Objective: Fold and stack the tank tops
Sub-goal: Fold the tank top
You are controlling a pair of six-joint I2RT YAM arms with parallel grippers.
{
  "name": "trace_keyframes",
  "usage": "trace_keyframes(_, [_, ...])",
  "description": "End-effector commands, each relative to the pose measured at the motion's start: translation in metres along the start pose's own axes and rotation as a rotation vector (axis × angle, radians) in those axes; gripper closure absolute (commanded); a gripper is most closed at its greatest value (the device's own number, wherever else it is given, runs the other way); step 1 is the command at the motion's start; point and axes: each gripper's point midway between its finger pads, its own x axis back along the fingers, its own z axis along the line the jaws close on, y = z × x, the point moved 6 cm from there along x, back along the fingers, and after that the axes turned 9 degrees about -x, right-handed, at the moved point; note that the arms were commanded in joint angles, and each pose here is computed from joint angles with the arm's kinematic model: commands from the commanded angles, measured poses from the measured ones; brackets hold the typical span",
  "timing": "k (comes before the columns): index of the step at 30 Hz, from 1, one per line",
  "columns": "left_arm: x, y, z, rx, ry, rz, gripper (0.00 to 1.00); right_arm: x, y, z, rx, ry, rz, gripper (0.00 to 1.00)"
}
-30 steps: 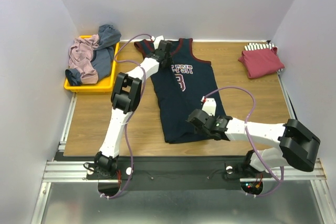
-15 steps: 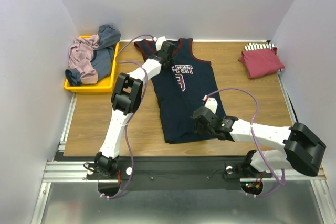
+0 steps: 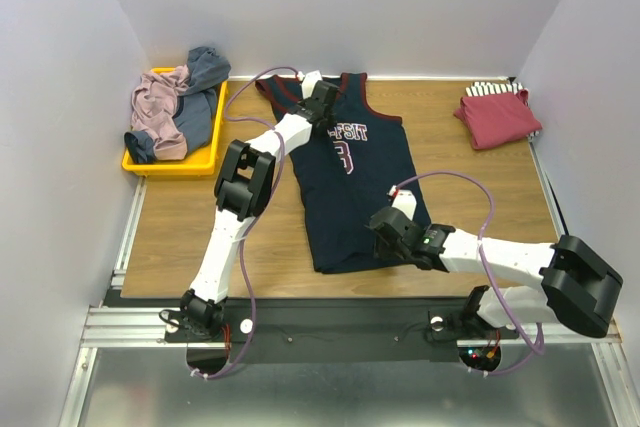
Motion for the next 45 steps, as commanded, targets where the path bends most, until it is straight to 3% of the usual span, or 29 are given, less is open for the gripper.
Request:
trace_keyframes(1, [0.025,0.04,-0.009,0.014,-0.006,-0.091,0.6,0.001,0.005,0.006,-0.035,0.037,-0.022,0.6])
trace_keyframes(9, [0.019,0.03,-0.007,0.01,0.009,-0.071,0.83,-0.002,0.002,0.007,-0.036,0.047,-0.008,0.61])
trace_keyframes(16, [0.019,0.031,-0.008,0.016,0.005,-0.075,1.0,-0.001,0.002,0.008,-0.04,0.054,-0.007,0.74])
trace_keyframes(25, [0.028,0.04,-0.007,0.03,0.006,-0.097,1.0,0.004,0.007,0.013,-0.037,0.082,-0.015,0.99])
trace_keyframes(34, [0.073,0.08,0.036,0.176,0.048,-0.213,1.0,0.039,0.034,0.059,-0.013,0.279,-0.001,0.99])
trace_keyframes(45, [0.089,0.069,0.118,0.293,0.144,-0.191,1.0,0.07,0.022,0.138,0.075,0.464,0.061,1.0])
